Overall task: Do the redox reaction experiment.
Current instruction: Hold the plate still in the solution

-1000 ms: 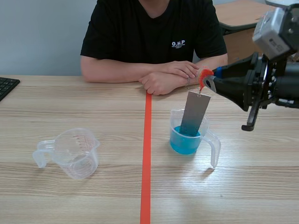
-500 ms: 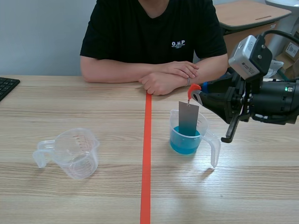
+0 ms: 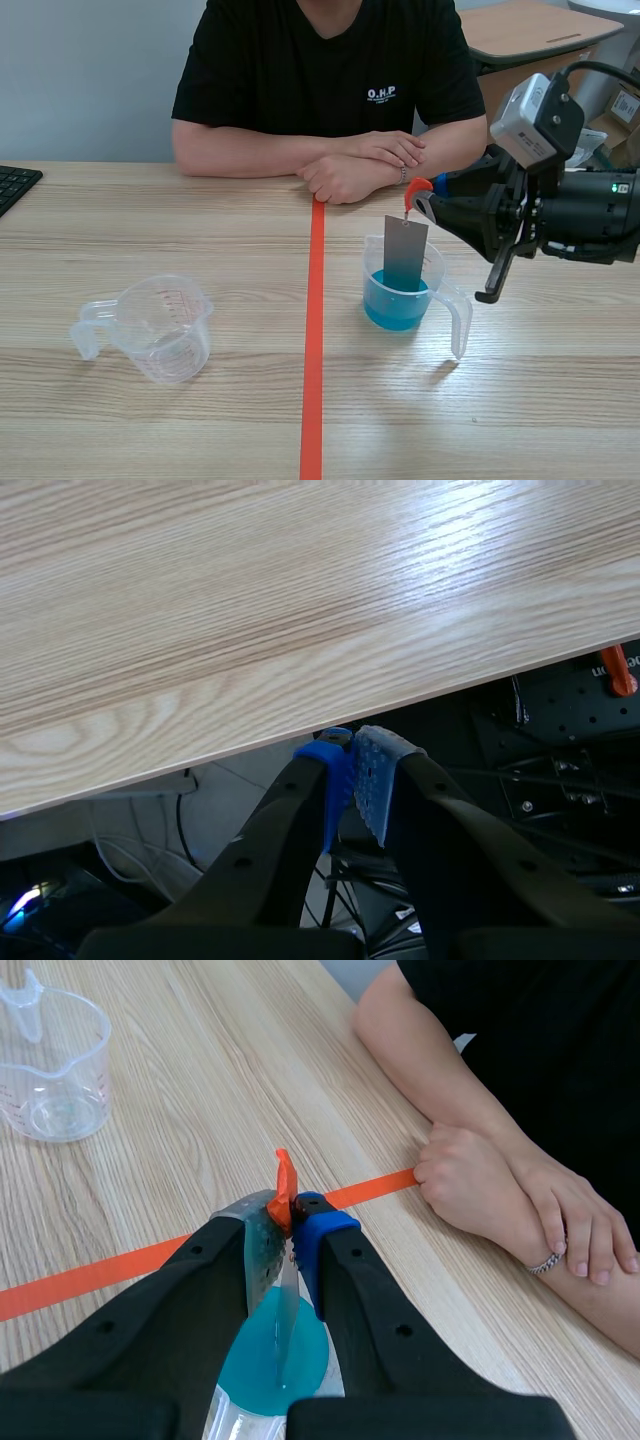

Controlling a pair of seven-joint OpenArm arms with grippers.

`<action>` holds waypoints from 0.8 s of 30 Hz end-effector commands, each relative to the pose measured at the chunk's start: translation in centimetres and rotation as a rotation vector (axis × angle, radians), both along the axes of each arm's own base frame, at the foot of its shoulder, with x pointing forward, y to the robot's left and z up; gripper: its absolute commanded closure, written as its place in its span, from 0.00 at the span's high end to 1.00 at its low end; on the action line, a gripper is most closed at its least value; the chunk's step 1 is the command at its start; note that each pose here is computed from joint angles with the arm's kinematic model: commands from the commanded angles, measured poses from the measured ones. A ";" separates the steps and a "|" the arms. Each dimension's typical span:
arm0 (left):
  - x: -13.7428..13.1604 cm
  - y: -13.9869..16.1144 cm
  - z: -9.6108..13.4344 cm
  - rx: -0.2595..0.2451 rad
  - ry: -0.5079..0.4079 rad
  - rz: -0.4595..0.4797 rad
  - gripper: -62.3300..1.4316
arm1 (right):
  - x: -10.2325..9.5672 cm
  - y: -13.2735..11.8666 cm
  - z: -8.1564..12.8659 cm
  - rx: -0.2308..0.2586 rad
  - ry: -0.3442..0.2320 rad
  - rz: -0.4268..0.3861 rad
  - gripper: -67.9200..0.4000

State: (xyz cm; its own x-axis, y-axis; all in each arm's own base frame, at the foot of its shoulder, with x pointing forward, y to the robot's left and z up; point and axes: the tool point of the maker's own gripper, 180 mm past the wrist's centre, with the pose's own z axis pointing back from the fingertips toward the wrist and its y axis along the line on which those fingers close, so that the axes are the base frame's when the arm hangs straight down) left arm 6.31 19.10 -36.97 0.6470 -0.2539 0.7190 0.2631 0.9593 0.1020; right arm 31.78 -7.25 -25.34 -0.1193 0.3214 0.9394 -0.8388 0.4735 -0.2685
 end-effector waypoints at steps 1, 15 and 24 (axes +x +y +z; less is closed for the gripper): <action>0.3 -0.1 0.4 -0.007 -0.018 -0.001 0.09 | 0.3 -0.6 0.0 -0.032 -0.004 -0.003 0.03; 0.3 -0.1 0.4 -0.007 -0.018 -0.001 0.09 | 0.3 -0.6 0.0 -0.032 -0.005 -0.003 0.03; 0.3 -0.1 0.4 -0.007 -0.019 -0.001 0.09 | 0.4 -0.8 0.2 -0.033 -0.008 -0.006 0.03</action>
State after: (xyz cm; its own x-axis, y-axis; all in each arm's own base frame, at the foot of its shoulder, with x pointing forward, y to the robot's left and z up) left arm 6.28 19.10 -36.97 0.6475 -0.2539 0.7185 0.2632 0.9593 0.1018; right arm 31.79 -7.27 -25.32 -0.1195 0.3215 0.9393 -0.8384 0.4741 -0.2689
